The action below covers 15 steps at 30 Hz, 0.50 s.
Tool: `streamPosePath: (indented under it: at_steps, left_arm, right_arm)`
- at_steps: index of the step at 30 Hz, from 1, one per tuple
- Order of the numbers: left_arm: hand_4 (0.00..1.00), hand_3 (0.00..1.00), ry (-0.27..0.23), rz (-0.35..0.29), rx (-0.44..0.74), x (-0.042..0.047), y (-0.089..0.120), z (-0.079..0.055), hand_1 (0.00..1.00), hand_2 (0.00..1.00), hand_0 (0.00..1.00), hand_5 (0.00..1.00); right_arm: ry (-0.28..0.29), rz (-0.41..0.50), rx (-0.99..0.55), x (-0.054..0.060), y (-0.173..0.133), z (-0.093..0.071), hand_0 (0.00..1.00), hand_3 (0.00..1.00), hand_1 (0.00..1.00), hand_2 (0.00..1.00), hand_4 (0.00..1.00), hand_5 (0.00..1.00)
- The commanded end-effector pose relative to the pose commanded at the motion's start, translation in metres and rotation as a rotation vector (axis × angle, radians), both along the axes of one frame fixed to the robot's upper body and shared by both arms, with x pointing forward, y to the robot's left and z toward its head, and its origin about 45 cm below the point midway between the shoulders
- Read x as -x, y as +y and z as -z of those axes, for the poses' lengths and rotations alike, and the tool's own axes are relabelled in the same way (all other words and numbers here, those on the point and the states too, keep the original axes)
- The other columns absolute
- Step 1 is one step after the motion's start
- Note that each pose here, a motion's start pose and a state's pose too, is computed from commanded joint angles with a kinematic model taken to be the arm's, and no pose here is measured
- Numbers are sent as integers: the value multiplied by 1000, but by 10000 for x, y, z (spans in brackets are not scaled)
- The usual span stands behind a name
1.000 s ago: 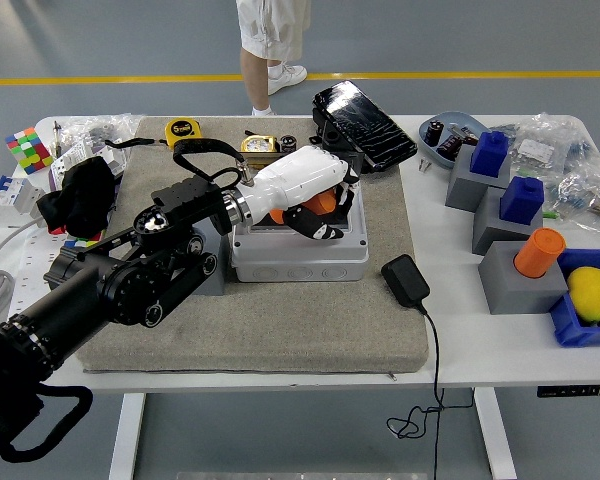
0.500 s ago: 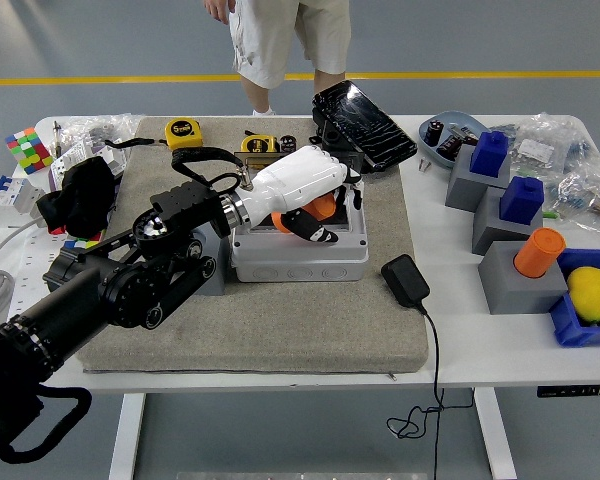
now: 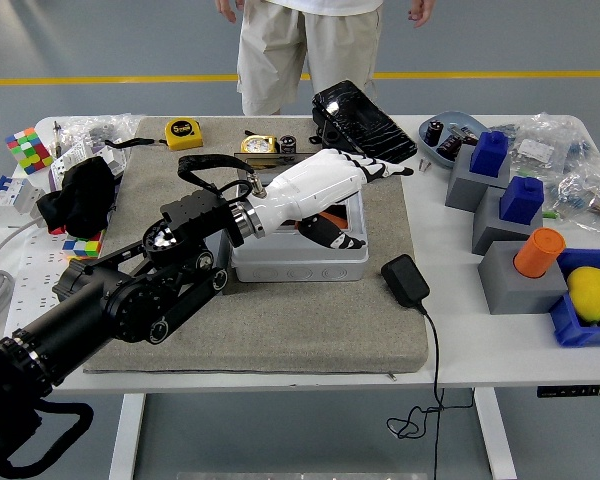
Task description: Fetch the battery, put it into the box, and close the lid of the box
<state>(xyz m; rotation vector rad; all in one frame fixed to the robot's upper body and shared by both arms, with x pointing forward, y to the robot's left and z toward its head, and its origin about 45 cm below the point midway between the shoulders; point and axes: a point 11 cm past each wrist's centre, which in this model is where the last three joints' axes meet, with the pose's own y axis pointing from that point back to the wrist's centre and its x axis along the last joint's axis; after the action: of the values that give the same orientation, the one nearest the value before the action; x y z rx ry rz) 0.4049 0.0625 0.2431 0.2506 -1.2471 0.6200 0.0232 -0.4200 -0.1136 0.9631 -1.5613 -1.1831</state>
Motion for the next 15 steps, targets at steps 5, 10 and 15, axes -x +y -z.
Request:
streamPosePath:
  at_steps: [5,10,15]
  left_arm:
    - [998,825,-27,-34,100,-4,44,-249,695,752,485,191]
    - [998,814,20,-179,109,-257,331,-293,740,770,678,297]
    - [998,843,94,-287,65,-391,509,-185,820,825,758,400]
  right_arm:
    - [2,3,1,16,-4,0,778,769,745,749,998,658]
    - [-3,3,-1,-5,4,1,777,769,746,748,998,658]
    - [-7,3,-2,-15,8,1,777,768,746,748,998,658]
